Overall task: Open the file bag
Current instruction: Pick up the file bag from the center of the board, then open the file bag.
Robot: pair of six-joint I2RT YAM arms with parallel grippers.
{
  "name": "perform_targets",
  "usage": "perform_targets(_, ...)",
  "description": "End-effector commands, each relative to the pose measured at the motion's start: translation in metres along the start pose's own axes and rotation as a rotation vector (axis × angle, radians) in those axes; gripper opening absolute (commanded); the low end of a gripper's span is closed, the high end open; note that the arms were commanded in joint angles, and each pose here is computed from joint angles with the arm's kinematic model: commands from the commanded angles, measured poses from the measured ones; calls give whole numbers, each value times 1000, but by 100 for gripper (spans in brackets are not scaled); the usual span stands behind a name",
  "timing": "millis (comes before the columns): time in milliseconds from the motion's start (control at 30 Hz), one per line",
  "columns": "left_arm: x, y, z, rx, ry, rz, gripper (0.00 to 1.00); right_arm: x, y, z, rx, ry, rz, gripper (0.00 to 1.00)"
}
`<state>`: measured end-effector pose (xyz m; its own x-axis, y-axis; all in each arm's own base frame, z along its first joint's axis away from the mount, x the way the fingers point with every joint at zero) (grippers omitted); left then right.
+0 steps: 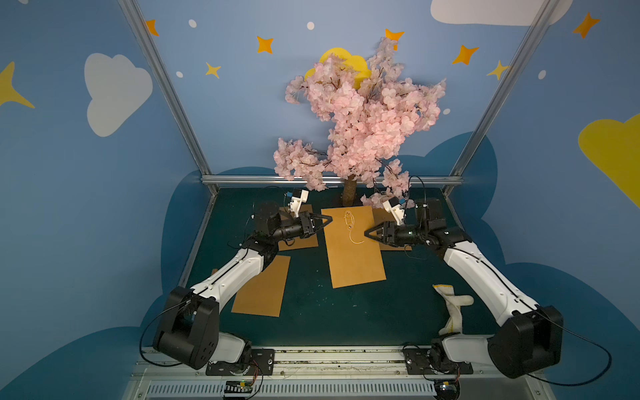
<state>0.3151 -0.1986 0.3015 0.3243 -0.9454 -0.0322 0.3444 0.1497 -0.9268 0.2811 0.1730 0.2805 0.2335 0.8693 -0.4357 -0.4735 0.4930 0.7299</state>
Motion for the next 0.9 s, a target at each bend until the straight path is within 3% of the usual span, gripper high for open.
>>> perform_targets(0, 1, -1, 0, 13, 18, -37, 3, 2, 9, 4, -4, 3, 118, 37)
perform_targets(100, 1, 2, -2, 14, 18, -23, 3, 1, 11, 4, -11, -9, 138, 16)
perform_targets(200, 0, 4, -3, 15, 21, -10, 8, -3, 16, 5, -29, -22, 137, 6)
perform_targets(433, 3, 5, -8, 9, 40, -5, 27, -11, 23, 9, -57, -68, 114, 0)
perform_targets(733, 5, 10, -17, 1, 62, 2, 28, -13, 21, 14, -41, -103, 108, 0)
perform_targets(867, 5, 9, -17, 4, 53, 2, 16, -11, 20, 13, -35, -92, 110, 0)
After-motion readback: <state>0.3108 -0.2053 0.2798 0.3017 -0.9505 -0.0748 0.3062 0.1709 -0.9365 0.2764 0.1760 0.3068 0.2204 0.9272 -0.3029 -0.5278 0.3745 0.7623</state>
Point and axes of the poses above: each gripper's point midway between its finger pads, its own x axis out along the fingers, its own y axis along the line the jaws close on, z = x × y, the point moved 7 cm from there along -x, back along the fingers, and after that the axes turned 5 degrees about -x, right-handed, at the moved point
